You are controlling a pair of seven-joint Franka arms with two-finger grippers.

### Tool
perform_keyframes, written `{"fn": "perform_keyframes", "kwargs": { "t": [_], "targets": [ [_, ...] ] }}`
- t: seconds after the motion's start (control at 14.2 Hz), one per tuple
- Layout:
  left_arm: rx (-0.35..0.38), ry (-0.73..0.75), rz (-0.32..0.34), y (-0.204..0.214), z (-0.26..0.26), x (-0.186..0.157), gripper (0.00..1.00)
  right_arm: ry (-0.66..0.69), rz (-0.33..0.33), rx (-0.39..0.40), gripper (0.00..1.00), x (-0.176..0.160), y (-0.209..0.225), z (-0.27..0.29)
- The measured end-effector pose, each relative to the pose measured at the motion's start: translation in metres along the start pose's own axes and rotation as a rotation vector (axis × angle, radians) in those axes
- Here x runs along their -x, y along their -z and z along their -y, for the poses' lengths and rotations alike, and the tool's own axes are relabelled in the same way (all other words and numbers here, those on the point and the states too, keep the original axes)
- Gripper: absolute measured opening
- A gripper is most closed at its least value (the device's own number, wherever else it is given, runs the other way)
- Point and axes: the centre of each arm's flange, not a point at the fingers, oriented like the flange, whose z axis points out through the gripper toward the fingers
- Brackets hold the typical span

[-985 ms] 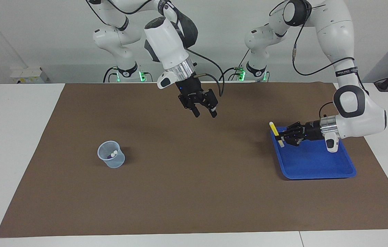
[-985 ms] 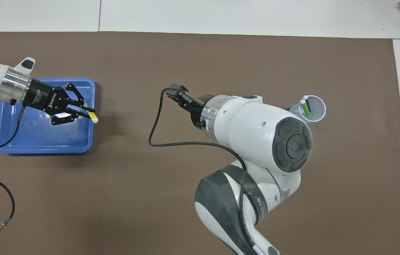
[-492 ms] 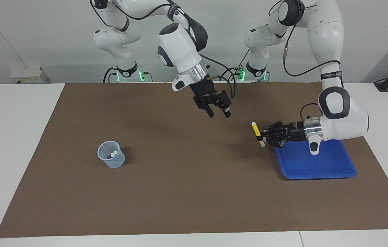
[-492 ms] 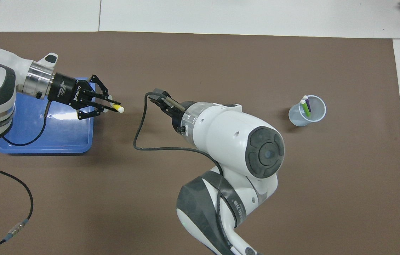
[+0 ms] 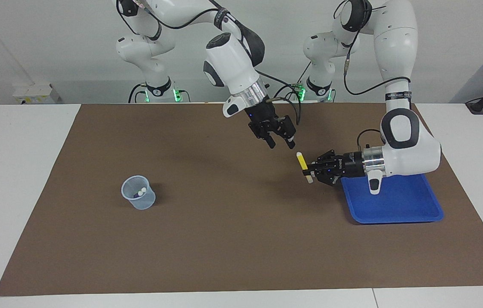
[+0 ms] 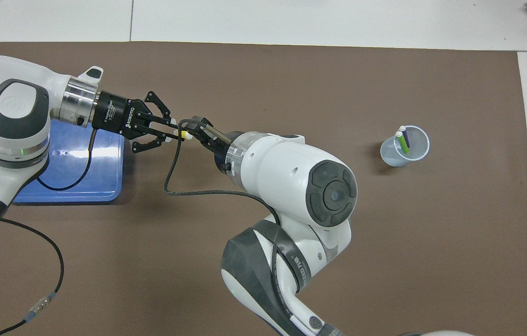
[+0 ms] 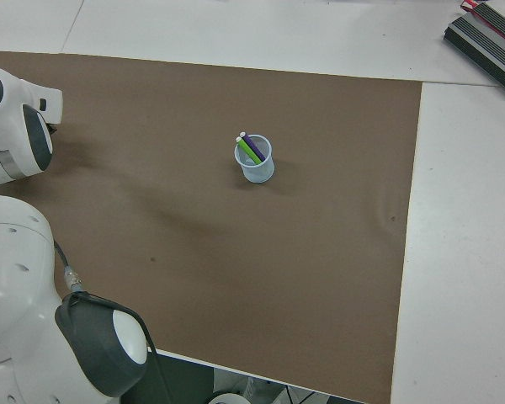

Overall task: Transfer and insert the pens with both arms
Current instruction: 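Grasp the yellow pen with the right gripper from the left gripper, then open the left gripper while the right gripper carries the pen away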

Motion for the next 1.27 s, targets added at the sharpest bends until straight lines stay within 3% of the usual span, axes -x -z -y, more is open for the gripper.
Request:
{"fn": "perform_keyframes", "kwargs": {
  "t": [0.35, 0.91, 1.06, 1.13, 1.27],
  "targets": [
    [0.003, 0.019, -0.002, -0.020, -0.008, 0.017, 0.17, 0.008, 0.003, 0.004, 0.76, -0.001, -0.005, -0.001],
    [-0.008, 0.009, -0.011, -0.031, -0.010, 0.037, 0.17, 0.141, -0.002, 0.004, 0.70, -0.007, -0.005, -0.001],
    [-0.013, 0.002, -0.013, -0.034, -0.009, 0.044, 0.17, 0.169, -0.005, 0.005, 0.55, -0.009, -0.005, -0.002],
    [-0.014, -0.001, -0.015, -0.034, -0.008, 0.047, 0.17, 0.181, -0.005, 0.005, 0.55, -0.010, -0.005, -0.002],
    [-0.014, -0.003, -0.018, -0.033, -0.007, 0.050, 0.17, 0.194, -0.005, 0.006, 0.42, -0.011, -0.006, -0.003]
  ]
}}
